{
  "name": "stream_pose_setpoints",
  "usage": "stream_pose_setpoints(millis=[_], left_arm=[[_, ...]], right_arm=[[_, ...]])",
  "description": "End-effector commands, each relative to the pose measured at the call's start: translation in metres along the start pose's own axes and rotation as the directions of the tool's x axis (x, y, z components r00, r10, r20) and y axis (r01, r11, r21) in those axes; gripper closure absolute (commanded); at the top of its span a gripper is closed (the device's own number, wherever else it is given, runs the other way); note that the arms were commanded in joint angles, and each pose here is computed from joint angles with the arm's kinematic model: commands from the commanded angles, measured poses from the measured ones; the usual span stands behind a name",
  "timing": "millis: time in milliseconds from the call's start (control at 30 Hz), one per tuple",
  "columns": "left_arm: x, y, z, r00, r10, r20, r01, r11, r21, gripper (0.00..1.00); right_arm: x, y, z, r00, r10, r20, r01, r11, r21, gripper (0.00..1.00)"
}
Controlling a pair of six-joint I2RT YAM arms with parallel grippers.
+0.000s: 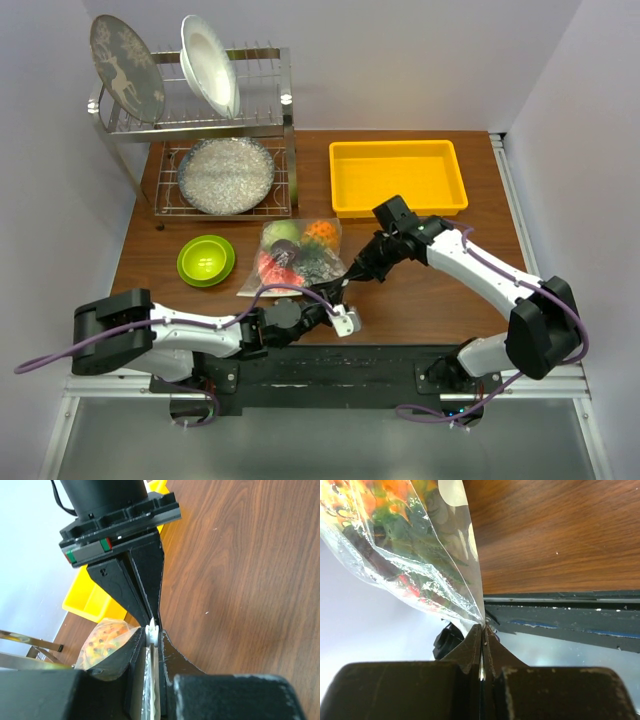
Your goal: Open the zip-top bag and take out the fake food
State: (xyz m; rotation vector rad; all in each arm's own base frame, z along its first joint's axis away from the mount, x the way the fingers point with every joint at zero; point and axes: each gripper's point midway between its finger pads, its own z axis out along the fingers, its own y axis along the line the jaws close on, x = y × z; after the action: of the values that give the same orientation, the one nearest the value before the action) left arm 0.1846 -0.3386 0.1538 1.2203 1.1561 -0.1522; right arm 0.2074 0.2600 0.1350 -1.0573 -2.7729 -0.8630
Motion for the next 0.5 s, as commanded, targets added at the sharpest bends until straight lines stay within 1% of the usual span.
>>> stream_pose_setpoints(millis=[0, 233, 333, 467], left_arm=[[-0.004, 0.010, -0.002, 0.999, -0.029, -0.013, 0.029, 0.999, -0.042, 0.96], [0.005, 0.012, -0.006, 0.998, -0.040, -0.051, 0.037, 0.998, -0.058, 0.96], [0.010, 0.013, -0.011, 0.996, -0.056, -0.073, 0.051, 0.997, -0.063, 0.96], [0.013, 0.015, -0.017, 0.993, -0.071, -0.092, 0.065, 0.996, -0.064, 0.96]], right_arm=[[-0.006, 0.008, -0.017, 1.000, -0.006, 0.017, 0.007, 0.999, -0.047, 1.00], [-0.015, 0.001, -0.025, 1.000, 0.002, 0.029, -0.001, 0.999, -0.047, 1.00], [-0.023, -0.001, -0.035, 0.998, 0.011, 0.058, -0.008, 0.998, -0.057, 1.00], [-0.039, 0.002, -0.053, 0.991, -0.011, 0.134, 0.022, 0.997, -0.079, 1.00]])
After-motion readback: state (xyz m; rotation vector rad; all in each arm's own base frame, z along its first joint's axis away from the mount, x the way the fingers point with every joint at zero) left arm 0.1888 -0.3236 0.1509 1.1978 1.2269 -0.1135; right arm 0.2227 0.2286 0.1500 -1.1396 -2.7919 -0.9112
